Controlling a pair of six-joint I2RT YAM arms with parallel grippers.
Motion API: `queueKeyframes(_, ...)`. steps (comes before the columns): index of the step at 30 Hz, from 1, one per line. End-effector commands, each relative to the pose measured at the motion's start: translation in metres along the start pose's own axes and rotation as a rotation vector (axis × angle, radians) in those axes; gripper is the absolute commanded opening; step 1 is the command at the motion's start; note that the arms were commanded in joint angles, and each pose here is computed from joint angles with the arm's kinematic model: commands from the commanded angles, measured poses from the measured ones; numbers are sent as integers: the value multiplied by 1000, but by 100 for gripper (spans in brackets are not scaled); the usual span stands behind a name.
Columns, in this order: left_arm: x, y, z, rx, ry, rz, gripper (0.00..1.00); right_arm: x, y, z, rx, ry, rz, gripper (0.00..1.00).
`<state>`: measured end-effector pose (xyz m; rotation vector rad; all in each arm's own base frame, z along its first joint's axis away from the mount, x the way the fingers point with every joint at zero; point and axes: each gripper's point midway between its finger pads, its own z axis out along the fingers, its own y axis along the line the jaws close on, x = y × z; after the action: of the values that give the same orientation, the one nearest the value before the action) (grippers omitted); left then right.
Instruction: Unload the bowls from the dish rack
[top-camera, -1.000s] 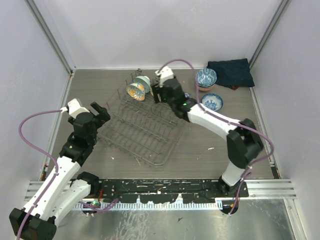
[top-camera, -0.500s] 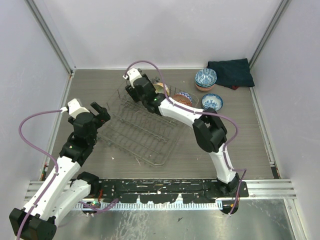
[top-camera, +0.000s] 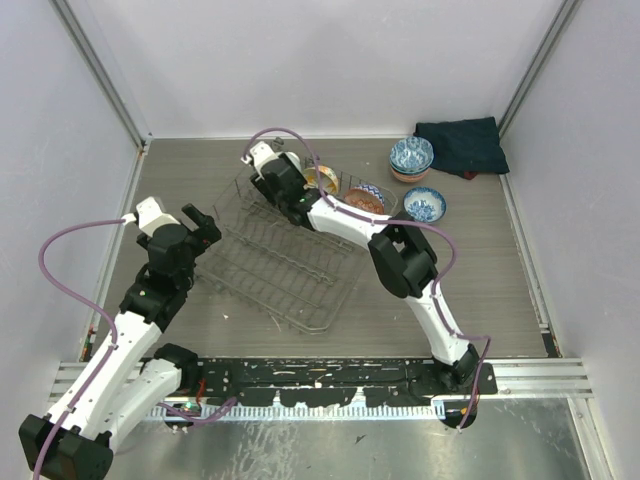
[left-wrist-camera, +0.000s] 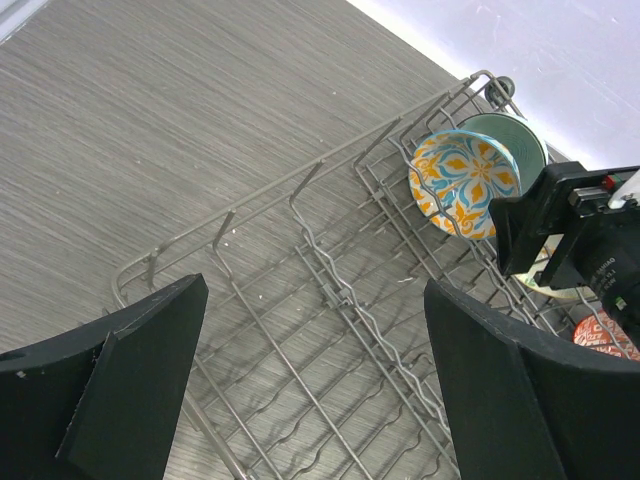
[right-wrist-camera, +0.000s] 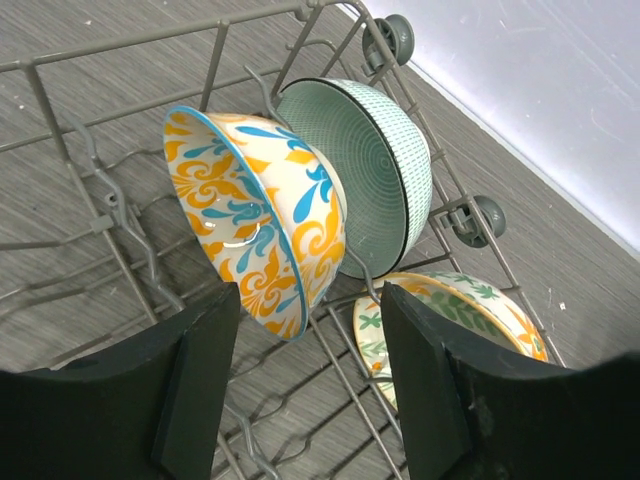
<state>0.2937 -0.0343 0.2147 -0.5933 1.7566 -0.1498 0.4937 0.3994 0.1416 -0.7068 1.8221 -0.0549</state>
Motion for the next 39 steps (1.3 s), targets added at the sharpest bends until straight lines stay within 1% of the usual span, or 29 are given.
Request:
queueKeyframes(1, -11, -7, 0, 19, -37, -18, 98, -41, -15, 1, 93, -117, 27, 63)
queueKeyframes(9, -10, -7, 1, 19, -34, -16, 98, -39, -15, 13, 132, -134, 17, 59)
queueKeyframes(21, -10, -7, 2, 13, -34, -11, 98, -37, -13, 24, 201, -166, 0, 42)
queueKeyframes(24, -9, -6, 2, 10, -33, -8, 98, -38, -11, 23, 210, -180, -6, 33)
queueKeyframes(28, -10, -6, 2, 11, -35, -9, 98, -41, -10, 20, 241, -195, -22, 24)
queueKeyframes(31, -10, -6, 2, 10, -35, -9, 98, -43, -11, 15, 272, -207, -36, 12)
queueKeyframes(33, -10, -7, 2, 13, -35, -10, 98, -46, -12, 11, 295, -221, -44, 7)
queueKeyframes(35, -10, -6, 3, 11, -34, -9, 98, -50, -15, 7, 315, -229, -47, 3)
queueKeyframes(39, -9, -6, 3, 10, -32, -8, 98, -58, -21, -2, 339, -248, -43, 1)
